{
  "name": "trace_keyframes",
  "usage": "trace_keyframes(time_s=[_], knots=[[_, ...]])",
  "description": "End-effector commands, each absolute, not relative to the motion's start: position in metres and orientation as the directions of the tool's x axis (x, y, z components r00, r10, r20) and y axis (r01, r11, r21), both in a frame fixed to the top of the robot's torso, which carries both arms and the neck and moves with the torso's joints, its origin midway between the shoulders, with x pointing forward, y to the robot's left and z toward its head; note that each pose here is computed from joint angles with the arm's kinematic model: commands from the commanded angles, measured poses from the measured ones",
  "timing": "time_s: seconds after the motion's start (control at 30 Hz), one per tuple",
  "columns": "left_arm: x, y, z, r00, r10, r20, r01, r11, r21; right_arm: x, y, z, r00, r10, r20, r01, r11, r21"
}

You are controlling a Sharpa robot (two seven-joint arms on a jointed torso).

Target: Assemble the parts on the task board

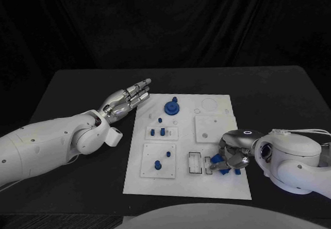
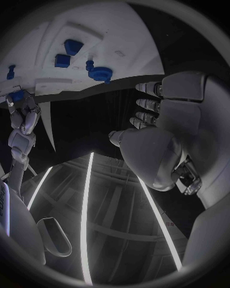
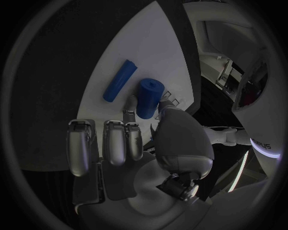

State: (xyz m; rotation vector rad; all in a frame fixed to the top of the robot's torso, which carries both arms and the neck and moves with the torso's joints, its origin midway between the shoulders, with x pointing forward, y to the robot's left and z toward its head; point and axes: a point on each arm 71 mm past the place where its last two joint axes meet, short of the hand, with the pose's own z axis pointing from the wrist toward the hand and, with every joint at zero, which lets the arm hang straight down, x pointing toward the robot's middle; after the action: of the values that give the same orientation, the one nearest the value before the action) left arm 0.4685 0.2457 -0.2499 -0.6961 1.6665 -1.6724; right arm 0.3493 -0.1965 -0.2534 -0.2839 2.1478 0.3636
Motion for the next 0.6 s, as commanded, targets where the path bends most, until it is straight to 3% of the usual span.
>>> trace_keyframes(time_s=[0.03, 0.6], knots=[[0.4671, 0.2441, -0.2501, -0.649, -0.758, -0.071, 0.082, 0.024, -0.996, 0.3473, -0.1979, -0.2580, -0.560, -0.091, -0.823, -0.324, 0.939, 0.117], [0.4658, 0.2450, -0.2527, -0.655, -0.753, -0.064, 0.067, 0.026, -0.997, 0.3417, -0.1947, -0.2575, -0.587, -0.012, -0.809, -0.303, 0.931, 0.206]])
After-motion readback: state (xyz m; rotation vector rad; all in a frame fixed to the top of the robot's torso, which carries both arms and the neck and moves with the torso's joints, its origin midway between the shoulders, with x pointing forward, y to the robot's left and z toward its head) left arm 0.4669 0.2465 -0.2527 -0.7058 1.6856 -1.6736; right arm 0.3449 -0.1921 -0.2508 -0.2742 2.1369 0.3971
